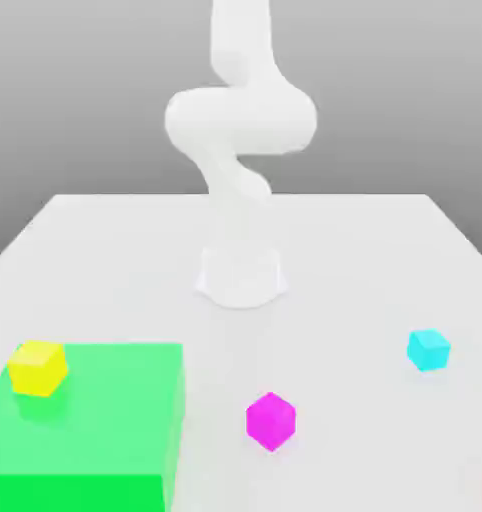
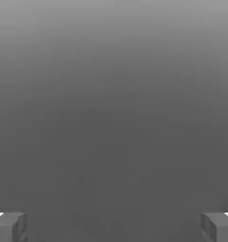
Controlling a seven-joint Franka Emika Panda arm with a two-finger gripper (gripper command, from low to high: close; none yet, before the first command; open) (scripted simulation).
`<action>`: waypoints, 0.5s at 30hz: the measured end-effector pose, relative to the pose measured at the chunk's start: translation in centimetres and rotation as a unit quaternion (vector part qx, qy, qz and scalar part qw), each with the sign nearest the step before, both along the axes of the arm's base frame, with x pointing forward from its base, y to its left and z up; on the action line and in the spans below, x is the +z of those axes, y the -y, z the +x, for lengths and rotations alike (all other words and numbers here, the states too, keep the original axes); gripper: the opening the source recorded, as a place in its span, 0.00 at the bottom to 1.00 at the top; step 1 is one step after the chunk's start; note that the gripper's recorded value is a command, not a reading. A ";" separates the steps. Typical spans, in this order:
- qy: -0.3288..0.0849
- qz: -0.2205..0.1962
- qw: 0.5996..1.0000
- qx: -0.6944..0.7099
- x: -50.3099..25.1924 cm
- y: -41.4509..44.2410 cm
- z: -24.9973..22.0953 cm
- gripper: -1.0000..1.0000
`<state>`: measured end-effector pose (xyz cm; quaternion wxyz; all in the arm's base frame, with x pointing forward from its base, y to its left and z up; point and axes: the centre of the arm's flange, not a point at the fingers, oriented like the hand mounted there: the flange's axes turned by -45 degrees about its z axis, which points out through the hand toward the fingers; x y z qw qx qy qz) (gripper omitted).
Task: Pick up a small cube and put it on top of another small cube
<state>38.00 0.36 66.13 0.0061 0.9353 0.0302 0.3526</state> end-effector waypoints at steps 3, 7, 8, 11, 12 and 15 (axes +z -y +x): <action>-0.055 -0.029 0.997 0.046 -7.4 -0.7 3.7 0.50; -0.121 -0.062 0.985 0.106 -16.9 -1.6 6.2 0.50; -0.137 -0.069 0.981 0.122 -19.3 -1.8 6.5 0.50; -0.184 -0.088 0.964 0.169 -26.3 -2.5 6.6 0.50; -0.200 -0.094 0.958 0.185 -28.6 -2.7 6.4 0.50; -0.245 -0.109 0.935 0.233 -35.3 -3.2 5.0 0.50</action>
